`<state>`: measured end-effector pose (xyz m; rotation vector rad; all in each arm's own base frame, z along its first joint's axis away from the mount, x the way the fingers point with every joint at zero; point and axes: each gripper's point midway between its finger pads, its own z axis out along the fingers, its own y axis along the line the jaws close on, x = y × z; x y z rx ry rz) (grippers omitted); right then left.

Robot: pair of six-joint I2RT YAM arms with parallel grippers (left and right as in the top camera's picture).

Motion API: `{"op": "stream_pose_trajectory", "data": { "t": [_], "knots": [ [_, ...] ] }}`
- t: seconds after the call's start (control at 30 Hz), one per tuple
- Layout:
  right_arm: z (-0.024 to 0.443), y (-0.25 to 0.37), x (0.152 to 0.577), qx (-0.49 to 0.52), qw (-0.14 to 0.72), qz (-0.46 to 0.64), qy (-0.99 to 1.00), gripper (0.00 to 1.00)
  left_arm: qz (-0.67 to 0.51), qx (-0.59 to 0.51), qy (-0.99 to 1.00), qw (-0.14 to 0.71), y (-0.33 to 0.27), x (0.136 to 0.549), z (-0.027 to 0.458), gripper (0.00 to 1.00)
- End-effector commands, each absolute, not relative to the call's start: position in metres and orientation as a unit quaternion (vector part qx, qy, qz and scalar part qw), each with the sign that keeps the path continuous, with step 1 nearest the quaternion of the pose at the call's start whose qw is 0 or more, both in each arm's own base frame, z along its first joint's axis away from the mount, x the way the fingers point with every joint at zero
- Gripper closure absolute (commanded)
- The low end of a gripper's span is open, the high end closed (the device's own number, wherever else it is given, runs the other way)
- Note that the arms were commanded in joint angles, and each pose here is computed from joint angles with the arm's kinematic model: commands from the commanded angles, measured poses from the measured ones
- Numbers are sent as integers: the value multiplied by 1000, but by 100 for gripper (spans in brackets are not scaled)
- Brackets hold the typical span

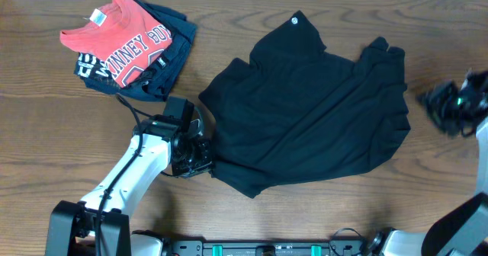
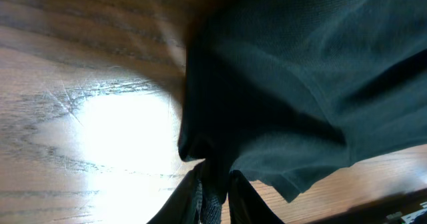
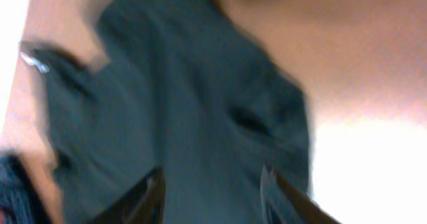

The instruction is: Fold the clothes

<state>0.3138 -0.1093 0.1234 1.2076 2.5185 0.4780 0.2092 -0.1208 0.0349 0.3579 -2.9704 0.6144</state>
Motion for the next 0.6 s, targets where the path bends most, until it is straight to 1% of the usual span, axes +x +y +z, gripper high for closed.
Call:
{"op": "stream_pose_trajectory", "data": {
  "t": [0.0,0.07,0.13,0.27,0.47,0.5,0.53,0.57],
  "knots": [
    [94,-101,279,386,80,121,911,54,203,118,-971,42,-120,209,37,83],
    [77,-89,262,370,48,122,920,52,203,118,-971,42,-120,209,37,83],
    [60,-87,254,371,38,114,921,52,203,118,-971,42,-120,209,37,83],
    [34,-86,253,397,54,119,908,55,203,118,-971,42,-120,209,37,83],
    [7,-74,259,400,90,158,898,55,202,118,-971,43,-120,209,37,83],
    [6,-71,262,397,100,169,897,56,202,118,-971,43,-120,209,37,83],
    [5,-69,265,398,108,180,893,61,202,118,-971,43,-120,209,37,83],
    [5,-66,269,395,116,192,891,69,202,118,-971,43,-120,209,37,83]
  ]
}}
